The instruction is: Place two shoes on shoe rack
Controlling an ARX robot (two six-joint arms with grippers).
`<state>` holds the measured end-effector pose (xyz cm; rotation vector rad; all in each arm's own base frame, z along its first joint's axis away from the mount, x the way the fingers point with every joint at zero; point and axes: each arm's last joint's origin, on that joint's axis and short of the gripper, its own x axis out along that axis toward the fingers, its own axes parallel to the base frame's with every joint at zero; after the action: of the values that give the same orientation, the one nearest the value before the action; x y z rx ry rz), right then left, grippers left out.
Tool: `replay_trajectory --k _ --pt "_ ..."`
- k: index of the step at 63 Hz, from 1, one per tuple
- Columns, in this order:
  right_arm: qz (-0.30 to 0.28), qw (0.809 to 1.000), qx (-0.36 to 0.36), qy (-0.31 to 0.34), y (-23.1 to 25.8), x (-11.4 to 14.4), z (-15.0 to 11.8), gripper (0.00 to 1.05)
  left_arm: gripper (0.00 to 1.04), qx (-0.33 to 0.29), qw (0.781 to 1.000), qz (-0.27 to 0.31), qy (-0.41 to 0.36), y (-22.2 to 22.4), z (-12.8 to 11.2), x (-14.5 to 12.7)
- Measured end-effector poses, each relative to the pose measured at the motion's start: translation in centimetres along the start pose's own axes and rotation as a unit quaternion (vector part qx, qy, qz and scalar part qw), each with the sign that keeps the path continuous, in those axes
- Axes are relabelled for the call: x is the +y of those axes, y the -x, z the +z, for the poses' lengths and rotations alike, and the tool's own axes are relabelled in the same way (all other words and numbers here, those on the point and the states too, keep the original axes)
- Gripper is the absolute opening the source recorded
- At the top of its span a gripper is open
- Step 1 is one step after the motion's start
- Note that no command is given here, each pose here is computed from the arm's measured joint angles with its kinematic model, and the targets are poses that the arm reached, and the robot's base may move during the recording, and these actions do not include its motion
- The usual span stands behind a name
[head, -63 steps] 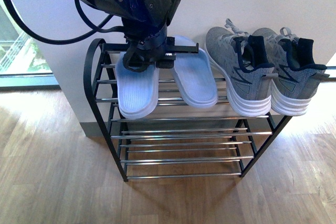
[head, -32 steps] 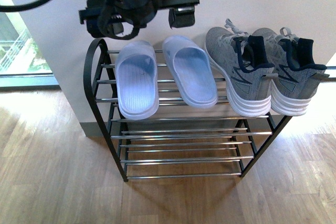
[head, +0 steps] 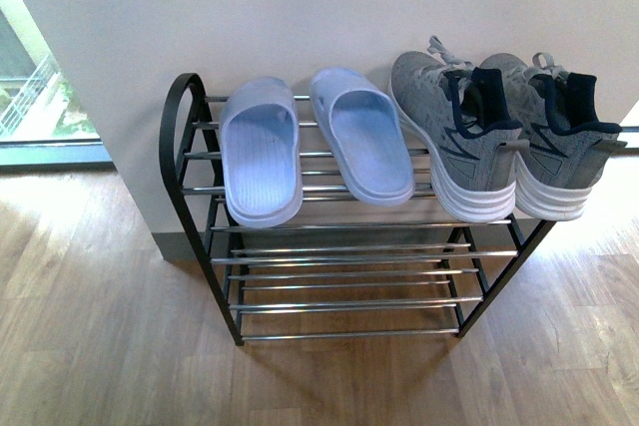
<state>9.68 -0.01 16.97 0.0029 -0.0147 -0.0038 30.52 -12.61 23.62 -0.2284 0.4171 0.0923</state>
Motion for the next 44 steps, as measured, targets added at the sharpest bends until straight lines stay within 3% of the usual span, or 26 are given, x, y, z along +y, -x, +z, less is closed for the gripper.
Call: replay_trajectory --k 21,32,38,44 --pt "0.0 1.0 0.0 0.0 0.0 0.0 0.0 0.95 0.95 -0.056 0.998 0.019 -0.006 7.8 0.4 5.4" --pt "0.0 1.0 0.0 0.0 0.0 0.0 0.0 0.95 0.95 -0.062 0.998 0.027 -0.014 9.5 -0.1 6.1" --pt "0.0 1.0 0.0 0.0 0.0 0.0 0.0 0.95 0.81 -0.132 0.989 -0.042 -0.049 9.3 -1.1 6.9" --pt "0.0 1.0 0.0 0.0 0.0 0.0 0.0 0.95 0.66 -0.186 0.978 -0.062 -0.074 9.8 -2.3 8.3"
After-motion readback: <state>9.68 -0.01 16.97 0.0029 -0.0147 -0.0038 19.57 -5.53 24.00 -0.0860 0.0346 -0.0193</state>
